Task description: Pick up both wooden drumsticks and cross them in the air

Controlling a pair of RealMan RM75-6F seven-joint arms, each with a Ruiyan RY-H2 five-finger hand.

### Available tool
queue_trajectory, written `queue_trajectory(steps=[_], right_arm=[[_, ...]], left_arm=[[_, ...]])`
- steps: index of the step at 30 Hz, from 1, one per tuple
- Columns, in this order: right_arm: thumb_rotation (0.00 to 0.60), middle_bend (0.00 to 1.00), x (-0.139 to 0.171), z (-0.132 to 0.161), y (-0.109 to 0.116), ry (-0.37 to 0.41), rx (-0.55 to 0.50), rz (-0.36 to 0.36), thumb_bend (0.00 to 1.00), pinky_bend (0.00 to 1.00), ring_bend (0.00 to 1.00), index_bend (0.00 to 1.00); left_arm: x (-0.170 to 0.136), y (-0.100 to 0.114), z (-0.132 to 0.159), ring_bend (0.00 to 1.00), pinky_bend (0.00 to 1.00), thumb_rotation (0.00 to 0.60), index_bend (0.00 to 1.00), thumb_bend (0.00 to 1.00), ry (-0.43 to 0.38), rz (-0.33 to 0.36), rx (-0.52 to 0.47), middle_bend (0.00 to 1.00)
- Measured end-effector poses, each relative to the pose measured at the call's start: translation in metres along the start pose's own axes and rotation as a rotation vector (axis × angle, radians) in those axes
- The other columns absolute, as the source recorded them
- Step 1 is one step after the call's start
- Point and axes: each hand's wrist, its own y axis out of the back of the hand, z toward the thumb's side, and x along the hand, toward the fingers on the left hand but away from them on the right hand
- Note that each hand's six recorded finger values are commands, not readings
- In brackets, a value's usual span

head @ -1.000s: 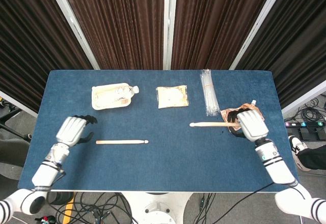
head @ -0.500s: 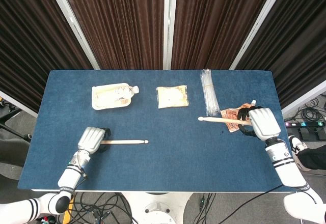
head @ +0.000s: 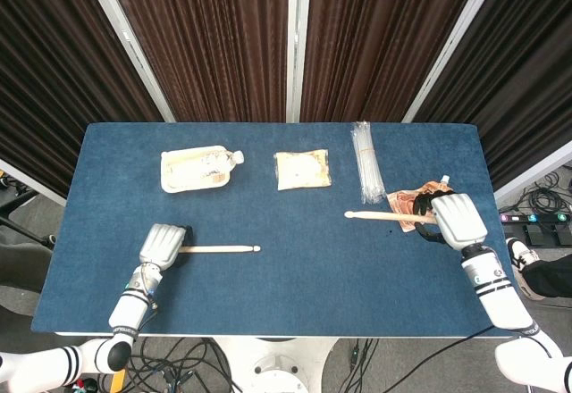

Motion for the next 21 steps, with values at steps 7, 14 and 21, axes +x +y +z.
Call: queue_trajectory(steps=[7, 14, 21], right_arm=[[0.6, 0.59, 0.001, 0.001, -0.006, 0.003, 0.004, 0.016, 0.88, 0.47, 0.45, 0.63], [0.6, 0.59, 0.002, 0.0, -0.011, 0.003, 0.004, 0.028, 0.88, 0.47, 0.45, 0.63], [0.6, 0.59, 0.005, -0.004, -0.016, -0.01, 0.001, 0.038, 0.88, 0.47, 0.45, 0.63]], left_arm=[[0.003, -0.003, 0.001, 0.6, 0.65, 0.6, 0.47, 0.32, -0.001, -0.012, 0.018, 0.51], [0.004, -0.005, 0.001, 0.6, 0.65, 0.6, 0.51, 0.37, 0.002, -0.022, 0.012, 0.53], [0.005, -0.002, 0.004, 0.64, 0.69, 0.6, 0.62, 0.46, -0.018, 0.005, -0.024, 0.62]])
